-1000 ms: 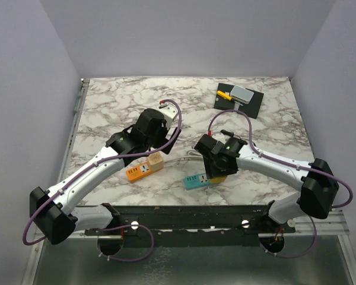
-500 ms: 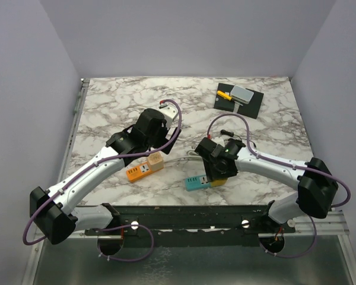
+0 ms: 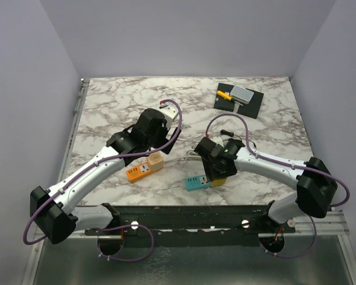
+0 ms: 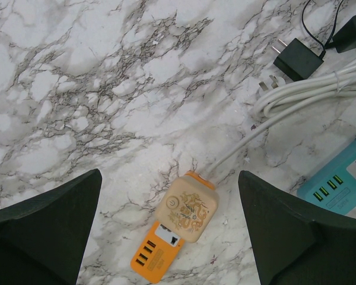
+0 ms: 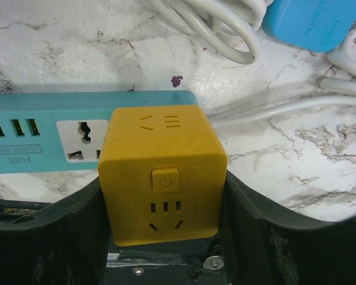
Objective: Insert the plug
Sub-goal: Insert the plug into the socket.
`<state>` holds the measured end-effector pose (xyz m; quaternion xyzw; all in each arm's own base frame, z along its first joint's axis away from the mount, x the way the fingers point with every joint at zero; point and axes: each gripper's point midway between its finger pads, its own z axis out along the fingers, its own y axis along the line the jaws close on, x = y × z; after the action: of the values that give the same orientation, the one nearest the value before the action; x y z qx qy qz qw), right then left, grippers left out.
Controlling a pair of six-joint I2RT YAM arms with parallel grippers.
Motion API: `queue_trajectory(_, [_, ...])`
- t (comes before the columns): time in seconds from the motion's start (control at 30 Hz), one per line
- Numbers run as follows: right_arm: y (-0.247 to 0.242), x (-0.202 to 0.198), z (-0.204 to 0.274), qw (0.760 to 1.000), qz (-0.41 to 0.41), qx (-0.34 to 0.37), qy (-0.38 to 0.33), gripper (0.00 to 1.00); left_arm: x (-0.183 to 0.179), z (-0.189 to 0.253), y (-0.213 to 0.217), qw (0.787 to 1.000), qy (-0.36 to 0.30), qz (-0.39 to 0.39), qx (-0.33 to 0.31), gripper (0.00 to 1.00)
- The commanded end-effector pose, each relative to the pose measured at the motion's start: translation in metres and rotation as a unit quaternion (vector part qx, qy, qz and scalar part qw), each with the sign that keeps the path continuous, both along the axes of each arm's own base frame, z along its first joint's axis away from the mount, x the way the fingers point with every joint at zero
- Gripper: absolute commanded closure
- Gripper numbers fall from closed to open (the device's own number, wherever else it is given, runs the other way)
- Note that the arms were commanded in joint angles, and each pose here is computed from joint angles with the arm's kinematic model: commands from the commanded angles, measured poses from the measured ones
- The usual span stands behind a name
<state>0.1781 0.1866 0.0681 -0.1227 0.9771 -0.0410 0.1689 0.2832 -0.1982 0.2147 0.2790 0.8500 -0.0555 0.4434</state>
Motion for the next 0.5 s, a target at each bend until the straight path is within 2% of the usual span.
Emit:
queue_trajectory(0.0, [-0.017, -0.027, -0.04, 0.998, -0.007, -0.034, 0.061, 0.99, 0.002, 0.005, 0.0, 1.0, 0.0, 0.007, -0.006, 0.01])
queue_trajectory(0.47, [-0.029, -0.058, -0.07, 0.992, -0.011, -0.05, 0.112, 0.99, 0.007, 0.014, 0.001, 1.0, -0.014, 0.01, -0.002, 0.01])
